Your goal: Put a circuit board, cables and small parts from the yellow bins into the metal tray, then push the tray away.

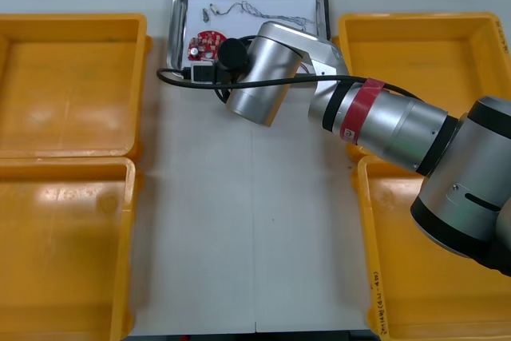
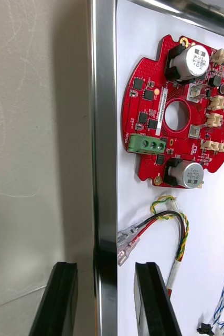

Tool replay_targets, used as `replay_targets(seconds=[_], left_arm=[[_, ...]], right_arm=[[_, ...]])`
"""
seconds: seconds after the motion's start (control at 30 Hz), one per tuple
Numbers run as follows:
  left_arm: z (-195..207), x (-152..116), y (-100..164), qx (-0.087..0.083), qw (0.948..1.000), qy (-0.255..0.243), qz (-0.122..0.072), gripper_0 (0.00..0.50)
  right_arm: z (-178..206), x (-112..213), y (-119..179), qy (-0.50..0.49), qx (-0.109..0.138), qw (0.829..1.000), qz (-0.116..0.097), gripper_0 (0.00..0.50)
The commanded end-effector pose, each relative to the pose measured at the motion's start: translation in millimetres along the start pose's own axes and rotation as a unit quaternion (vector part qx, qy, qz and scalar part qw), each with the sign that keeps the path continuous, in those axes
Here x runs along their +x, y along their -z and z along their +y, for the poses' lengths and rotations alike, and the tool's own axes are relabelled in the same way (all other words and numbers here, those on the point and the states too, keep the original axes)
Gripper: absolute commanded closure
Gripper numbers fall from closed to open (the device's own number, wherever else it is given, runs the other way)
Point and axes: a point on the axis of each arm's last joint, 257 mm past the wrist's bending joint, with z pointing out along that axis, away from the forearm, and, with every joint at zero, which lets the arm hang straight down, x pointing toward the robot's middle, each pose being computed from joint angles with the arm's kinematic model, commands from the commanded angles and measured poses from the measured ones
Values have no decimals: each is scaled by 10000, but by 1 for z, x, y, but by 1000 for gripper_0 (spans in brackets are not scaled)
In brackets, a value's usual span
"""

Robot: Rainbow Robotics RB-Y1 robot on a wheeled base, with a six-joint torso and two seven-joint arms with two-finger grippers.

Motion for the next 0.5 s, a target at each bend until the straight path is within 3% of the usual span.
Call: replay_targets(seconds=[0.03,0.3,0.5], left_arm=[[-3,13,-5,-14,9992,384,141,0],[-3,13,-5,-14,9992,384,141,0],[-3,13,-5,-14,9992,384,141,0]], right_arm=[[-24,-23,10,320,228,9992,-100,100],[-14,-19,10,312,3,9995,-70,6],[-18,-17,18,367,-15,9993,-52,0]])
